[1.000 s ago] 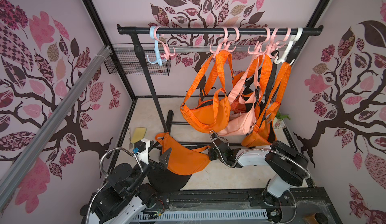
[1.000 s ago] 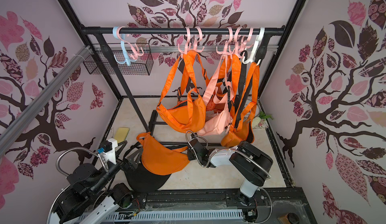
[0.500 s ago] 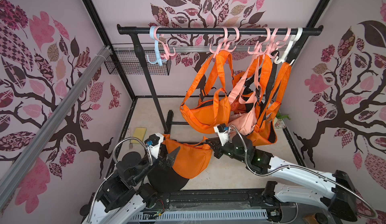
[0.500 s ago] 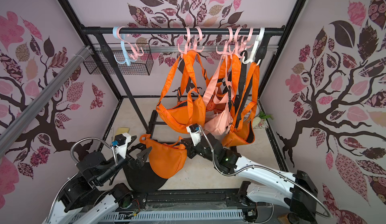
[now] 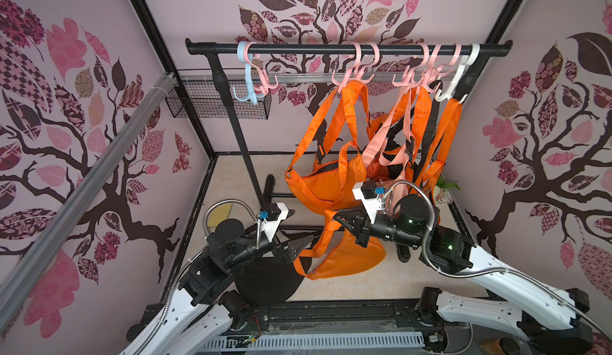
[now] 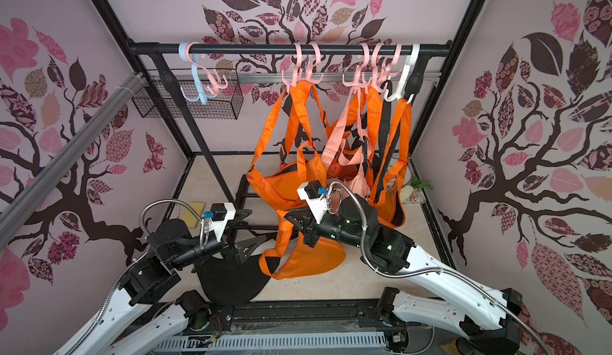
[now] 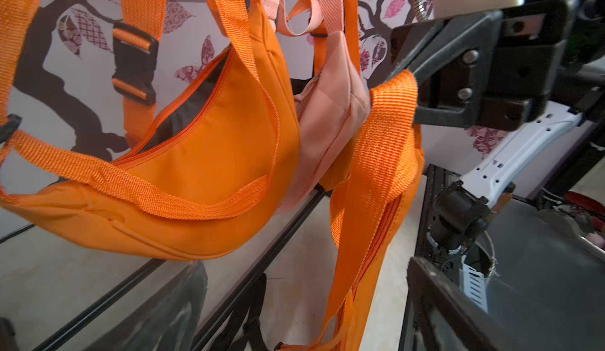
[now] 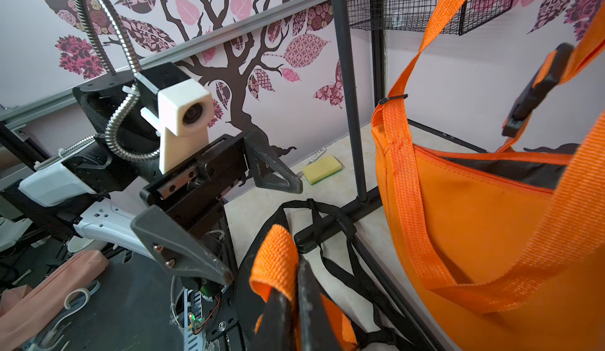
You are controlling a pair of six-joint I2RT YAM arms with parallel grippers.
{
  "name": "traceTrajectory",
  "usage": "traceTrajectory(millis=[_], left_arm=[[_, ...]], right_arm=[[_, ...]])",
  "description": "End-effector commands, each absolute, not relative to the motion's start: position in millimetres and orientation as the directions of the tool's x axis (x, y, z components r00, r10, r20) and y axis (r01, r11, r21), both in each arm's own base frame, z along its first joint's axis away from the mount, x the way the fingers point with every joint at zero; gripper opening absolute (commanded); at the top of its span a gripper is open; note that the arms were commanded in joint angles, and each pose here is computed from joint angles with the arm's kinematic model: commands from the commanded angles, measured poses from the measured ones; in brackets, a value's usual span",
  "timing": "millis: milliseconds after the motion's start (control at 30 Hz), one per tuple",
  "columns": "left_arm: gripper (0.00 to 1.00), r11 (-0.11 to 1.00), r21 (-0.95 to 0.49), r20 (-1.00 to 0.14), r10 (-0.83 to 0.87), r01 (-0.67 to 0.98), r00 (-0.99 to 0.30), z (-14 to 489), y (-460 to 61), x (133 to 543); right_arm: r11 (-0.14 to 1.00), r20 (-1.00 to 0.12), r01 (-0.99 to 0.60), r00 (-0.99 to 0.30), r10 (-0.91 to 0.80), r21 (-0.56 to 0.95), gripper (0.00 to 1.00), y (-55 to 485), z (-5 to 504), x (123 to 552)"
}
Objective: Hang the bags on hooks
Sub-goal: Pick up the bag from the center of the board.
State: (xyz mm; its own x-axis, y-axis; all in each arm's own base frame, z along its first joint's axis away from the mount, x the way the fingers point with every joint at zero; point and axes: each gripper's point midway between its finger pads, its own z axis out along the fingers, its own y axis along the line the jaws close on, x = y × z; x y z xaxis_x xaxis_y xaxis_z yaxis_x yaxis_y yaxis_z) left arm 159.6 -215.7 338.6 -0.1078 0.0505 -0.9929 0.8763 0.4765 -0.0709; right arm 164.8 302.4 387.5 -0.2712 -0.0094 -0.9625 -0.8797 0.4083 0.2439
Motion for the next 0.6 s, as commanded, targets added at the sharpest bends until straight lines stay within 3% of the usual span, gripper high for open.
traceTrajectory(millis=[0,233,433,567], left_arm=[[0.98,0.384,-0.109,-0.993,0.008,0.917,-0.121,339.0,-225.8,146.8],[0.98,0.278,-0.175,-0.980,0.045,0.945,-0.195,327.6,-249.0,125.4],[0.97,0.347,-0.177,-0.968,0.109,0.921,-0.227,304.1,-253.8,129.0],[0.89,0.426,-0.154,-0.961,0.145,0.892,-0.235,295.1,-251.4,144.3]], right_arm=[[0.378,-0.971,-0.899,-0.241,-0.005,0.221,0.00,294.7,407.6,153.5],[0.366,-0.973,-0.904,-0.231,0.017,0.222,0.00,290.0,425.4,149.1],[0.321,-0.974,-0.920,-0.220,0.054,0.226,0.00,285.3,447.8,138.2],[0.274,-0.972,-0.933,-0.224,0.070,0.235,0.00,284.1,457.7,128.2]])
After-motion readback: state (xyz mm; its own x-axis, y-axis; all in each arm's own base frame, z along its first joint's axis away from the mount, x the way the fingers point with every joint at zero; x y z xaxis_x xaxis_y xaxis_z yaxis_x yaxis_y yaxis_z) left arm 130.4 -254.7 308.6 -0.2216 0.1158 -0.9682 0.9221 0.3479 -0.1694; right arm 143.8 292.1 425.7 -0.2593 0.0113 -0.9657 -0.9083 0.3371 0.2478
